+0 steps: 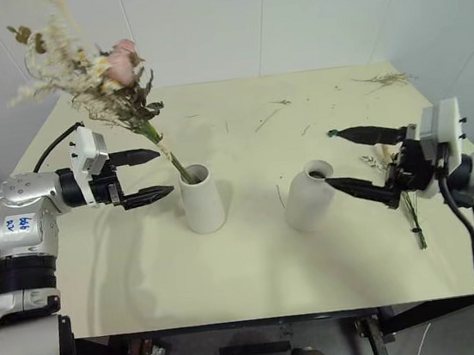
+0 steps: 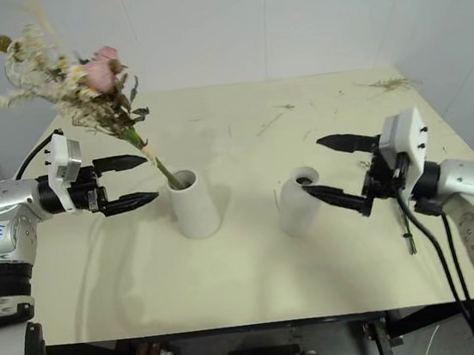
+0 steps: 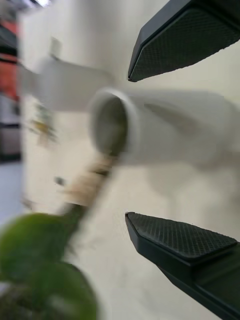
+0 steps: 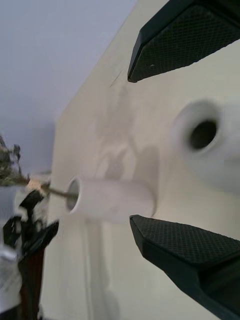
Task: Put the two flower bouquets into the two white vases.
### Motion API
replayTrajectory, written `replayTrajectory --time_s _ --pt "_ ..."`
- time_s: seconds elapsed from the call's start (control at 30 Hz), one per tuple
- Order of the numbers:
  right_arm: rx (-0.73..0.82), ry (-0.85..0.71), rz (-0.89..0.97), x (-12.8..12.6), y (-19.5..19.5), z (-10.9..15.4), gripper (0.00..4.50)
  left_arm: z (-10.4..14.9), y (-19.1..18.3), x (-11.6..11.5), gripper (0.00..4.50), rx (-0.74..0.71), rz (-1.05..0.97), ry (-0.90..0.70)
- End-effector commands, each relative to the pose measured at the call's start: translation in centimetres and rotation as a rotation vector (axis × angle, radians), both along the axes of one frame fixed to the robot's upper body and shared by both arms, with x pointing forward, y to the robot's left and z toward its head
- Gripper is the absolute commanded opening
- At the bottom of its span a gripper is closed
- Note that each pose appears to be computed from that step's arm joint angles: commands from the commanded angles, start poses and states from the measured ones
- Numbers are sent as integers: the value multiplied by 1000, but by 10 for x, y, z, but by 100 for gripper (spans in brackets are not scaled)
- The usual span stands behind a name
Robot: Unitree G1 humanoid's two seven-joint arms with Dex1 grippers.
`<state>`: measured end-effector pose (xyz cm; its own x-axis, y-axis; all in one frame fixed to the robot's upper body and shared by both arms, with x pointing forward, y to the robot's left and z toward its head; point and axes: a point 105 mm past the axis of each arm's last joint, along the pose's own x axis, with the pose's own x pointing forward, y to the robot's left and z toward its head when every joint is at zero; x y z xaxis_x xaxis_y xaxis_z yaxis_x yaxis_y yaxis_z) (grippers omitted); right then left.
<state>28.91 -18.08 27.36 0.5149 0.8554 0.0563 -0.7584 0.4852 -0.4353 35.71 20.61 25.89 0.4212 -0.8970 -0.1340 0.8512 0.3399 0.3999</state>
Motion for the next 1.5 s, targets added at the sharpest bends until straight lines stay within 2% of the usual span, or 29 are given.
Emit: replayTrajectory --time_s 0.03,0.13,0.33,0.43,0.5,0.6,0.83,1.2,1.33,1.43,1.5 --pt "-7 -31 -68 -2 -15 14 450 14 0 -6 447 81 -63 -49" --pt "-57 12 -210 8 -35 12 450 11 4 -15 447 156 -138 -33" --pt "-119 191 -438 20 -76 5 450 21 9 -21 447 165 -187 -46" --pt "-146 457 -740 27 -125 -16 450 34 3 -32 447 117 -252 -56" --pt "-161 588 -819 24 -140 -31 450 41 -5 -42 447 67 -315 -36" --pt "-207 716 -854 21 -146 -51 450 45 -13 -58 447 23 -389 17" --pt "-284 872 -869 23 -148 -77 450 40 -15 -82 447 -10 -437 89" --pt "-202 994 -828 39 -136 -91 450 30 -11 -95 447 -30 -400 105" --pt "-287 998 -809 45 -130 -108 450 24 -11 -97 447 -40 -384 110" --pt "-319 999 -810 47 -132 -115 391 23 -12 -97 450 -47 -378 103" --pt "-329 998 -806 47 -132 -116 325 22 -12 -97 450 -49 -374 100"
